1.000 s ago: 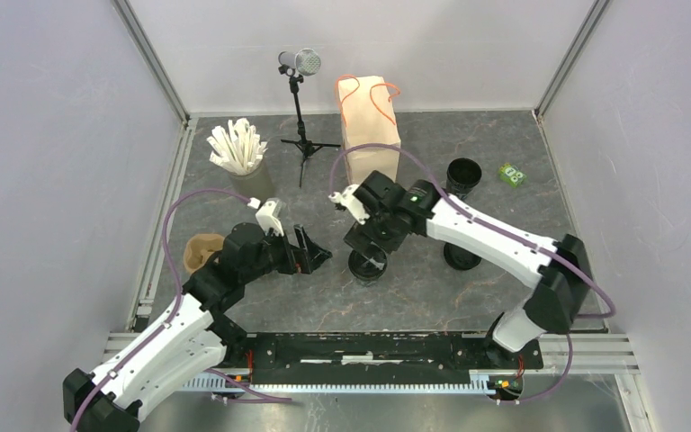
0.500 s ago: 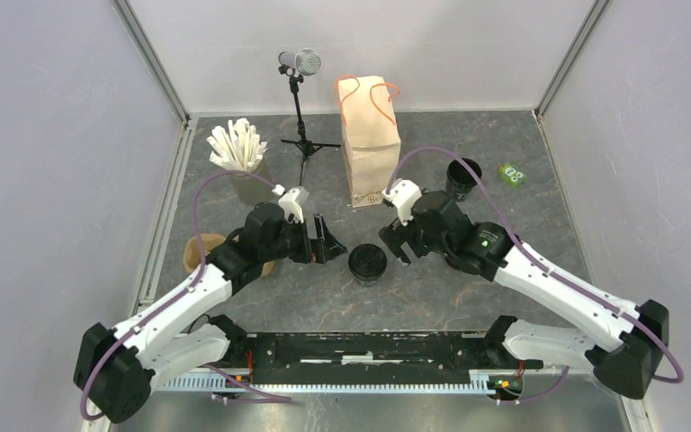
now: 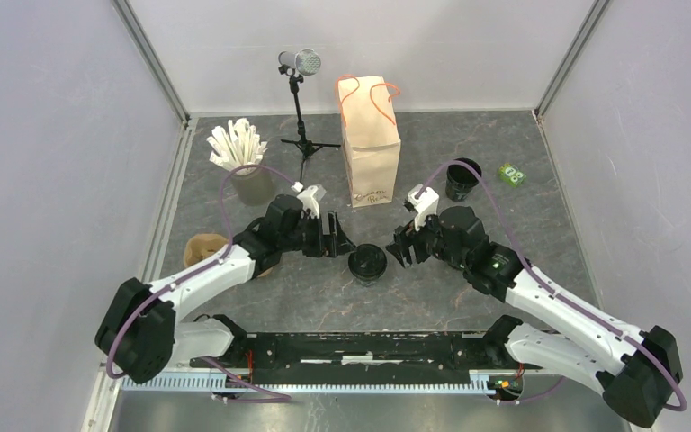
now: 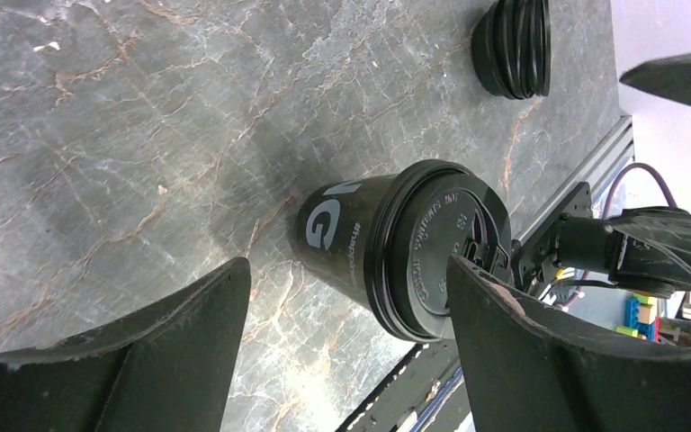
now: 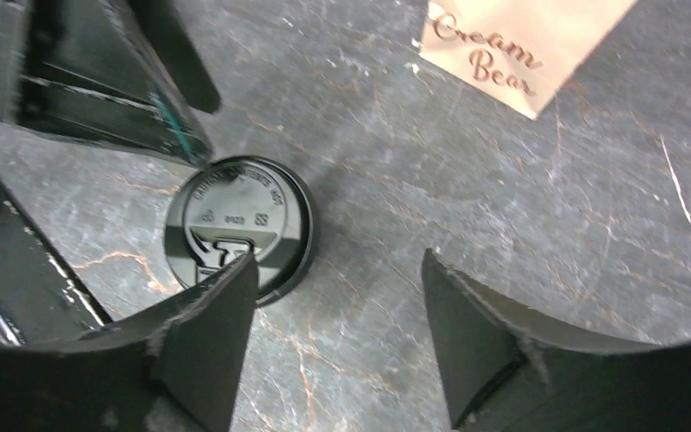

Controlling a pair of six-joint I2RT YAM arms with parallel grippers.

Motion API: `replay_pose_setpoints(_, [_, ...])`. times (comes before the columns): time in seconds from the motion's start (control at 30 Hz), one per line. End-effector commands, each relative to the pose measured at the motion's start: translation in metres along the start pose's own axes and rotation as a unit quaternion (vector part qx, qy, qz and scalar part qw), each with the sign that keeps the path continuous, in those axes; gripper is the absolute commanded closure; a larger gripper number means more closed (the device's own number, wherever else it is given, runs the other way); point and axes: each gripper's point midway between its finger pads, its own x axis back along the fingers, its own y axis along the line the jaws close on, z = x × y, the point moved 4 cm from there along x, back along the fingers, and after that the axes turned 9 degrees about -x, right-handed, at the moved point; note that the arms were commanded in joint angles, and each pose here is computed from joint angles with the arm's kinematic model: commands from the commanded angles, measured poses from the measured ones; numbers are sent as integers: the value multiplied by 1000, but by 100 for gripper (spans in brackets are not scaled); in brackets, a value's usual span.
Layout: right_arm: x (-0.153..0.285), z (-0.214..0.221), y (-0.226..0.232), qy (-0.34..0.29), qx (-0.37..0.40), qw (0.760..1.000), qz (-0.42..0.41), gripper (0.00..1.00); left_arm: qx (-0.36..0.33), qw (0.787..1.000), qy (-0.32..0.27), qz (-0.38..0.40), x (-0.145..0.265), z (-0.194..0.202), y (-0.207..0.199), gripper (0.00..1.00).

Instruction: Pack the takeout coffee

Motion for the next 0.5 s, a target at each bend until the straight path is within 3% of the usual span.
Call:
replay_pose_setpoints(0.0, [-5, -28, 22, -64, -15, 995, -72, 32, -43, 997, -42, 48, -7, -27, -16, 16])
replay_pose_setpoints(0.23, [-12, -26, 33, -73, -25, 990, -117, 65, -43, 998, -23, 46, -14, -18, -10, 19])
replay_pose_setpoints(0.47, [-15, -13, 38, -65, -16, 987, -150, 68, -39, 997, -17, 59, -17, -12, -10, 23])
